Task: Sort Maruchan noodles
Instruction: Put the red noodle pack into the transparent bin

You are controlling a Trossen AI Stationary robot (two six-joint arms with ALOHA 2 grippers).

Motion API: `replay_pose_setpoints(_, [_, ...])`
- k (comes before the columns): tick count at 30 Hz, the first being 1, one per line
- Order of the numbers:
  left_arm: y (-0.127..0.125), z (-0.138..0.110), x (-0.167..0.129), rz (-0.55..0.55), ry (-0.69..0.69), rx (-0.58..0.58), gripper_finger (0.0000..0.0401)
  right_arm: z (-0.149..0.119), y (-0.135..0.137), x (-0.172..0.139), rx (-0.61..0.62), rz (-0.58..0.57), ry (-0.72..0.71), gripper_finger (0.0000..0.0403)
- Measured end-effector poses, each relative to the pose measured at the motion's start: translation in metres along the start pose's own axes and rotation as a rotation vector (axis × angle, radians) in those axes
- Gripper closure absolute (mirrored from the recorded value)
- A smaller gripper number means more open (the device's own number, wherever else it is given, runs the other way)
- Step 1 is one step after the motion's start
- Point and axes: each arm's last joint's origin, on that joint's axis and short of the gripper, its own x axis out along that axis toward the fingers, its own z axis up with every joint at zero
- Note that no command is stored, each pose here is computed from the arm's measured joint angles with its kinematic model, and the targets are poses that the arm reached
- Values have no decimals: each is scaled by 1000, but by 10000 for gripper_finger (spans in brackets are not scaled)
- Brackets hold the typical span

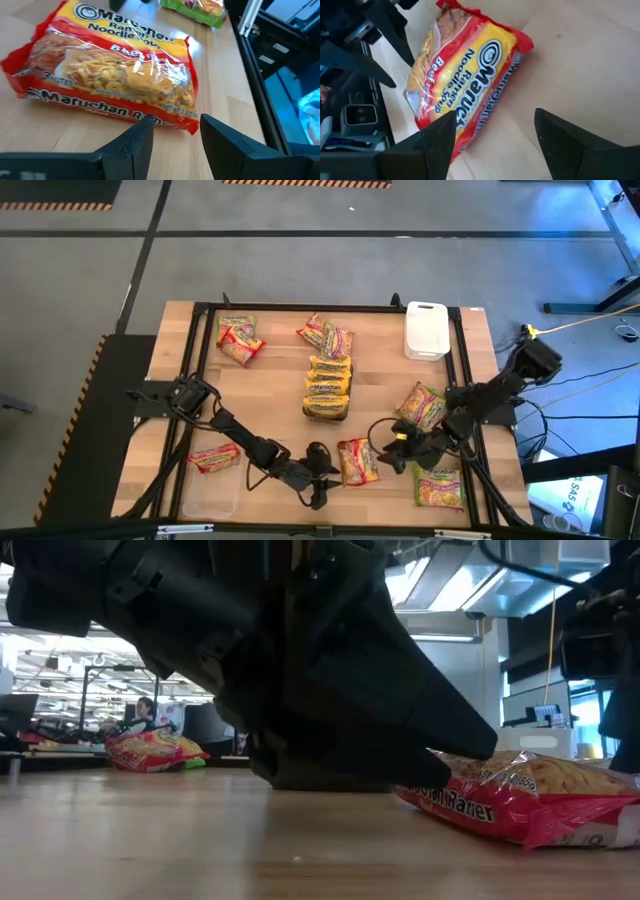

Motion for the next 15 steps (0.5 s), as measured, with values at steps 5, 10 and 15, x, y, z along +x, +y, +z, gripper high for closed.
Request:
replay_pose_setpoints(5, [6, -1, 2, 41, 14, 16, 246, 2, -2, 13, 22, 7, 33, 157])
replay_pose_setpoints(10, [8, -1, 2, 61, 18, 91, 246, 2, 0, 26, 35, 25, 37, 157])
replay_pose_setpoints(15, [16, 1, 5, 106, 29, 138, 246, -1, 2, 34, 27, 74, 26, 157])
